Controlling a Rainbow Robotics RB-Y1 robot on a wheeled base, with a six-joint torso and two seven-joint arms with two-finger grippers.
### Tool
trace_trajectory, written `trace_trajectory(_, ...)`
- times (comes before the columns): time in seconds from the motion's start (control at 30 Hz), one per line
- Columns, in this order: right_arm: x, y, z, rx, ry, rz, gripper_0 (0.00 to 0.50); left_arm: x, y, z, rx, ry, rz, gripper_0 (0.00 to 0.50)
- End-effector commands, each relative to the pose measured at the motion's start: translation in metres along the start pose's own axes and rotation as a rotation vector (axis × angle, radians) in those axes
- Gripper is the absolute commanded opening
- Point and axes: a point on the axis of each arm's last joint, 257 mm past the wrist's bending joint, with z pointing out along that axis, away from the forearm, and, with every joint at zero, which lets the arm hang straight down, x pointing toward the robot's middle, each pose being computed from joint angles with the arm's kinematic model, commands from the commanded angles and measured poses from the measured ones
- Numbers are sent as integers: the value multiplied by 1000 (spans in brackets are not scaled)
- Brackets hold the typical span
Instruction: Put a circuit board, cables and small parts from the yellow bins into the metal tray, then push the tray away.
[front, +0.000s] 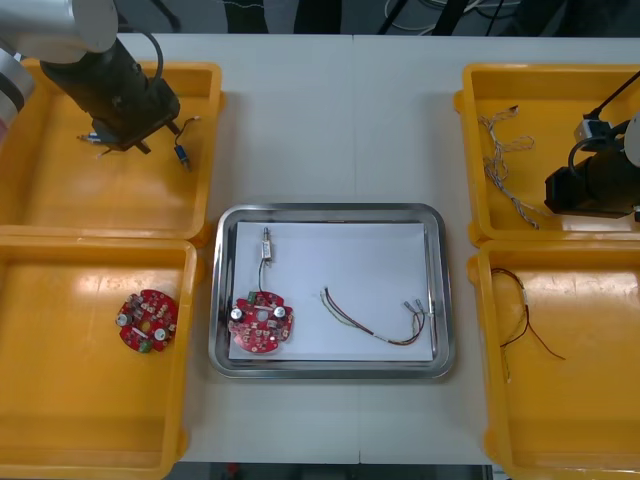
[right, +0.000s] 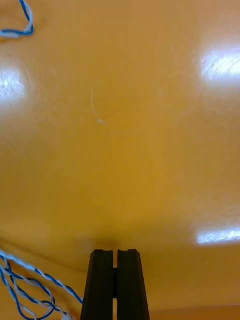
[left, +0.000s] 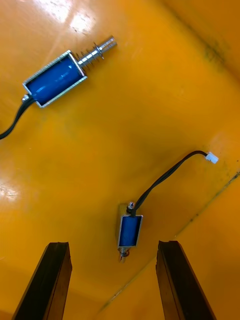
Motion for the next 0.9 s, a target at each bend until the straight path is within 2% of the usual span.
trace_trajectory(0.03, -37, -14, -31, 35, -58, -21, 0, 0, -38, -10, 28, -45, 150, 500)
trace_trajectory(0.27, -57, -32, -51, 62, -93, -43, 0, 4, -40, 7, 26, -57, 163, 500)
trace_trajectory(0.47, -67, -43, -57, 62, -78, -60, 0, 5, -36, 12, 23, -52, 158, 500)
trace_trajectory(0.6, -73, -58, -56, 67, -61, -75, 0, 5, -35, 19, 35, -60, 157, 500)
trace_trajectory(0.8, -80, -67, -53, 73, -73, -68, 0, 7, -30, 24, 33, -57, 160, 500)
trace_trajectory(0.9, -84, -72, -54, 76, -73, -60, 0, 9, -25, 29, 19, -54, 172, 500)
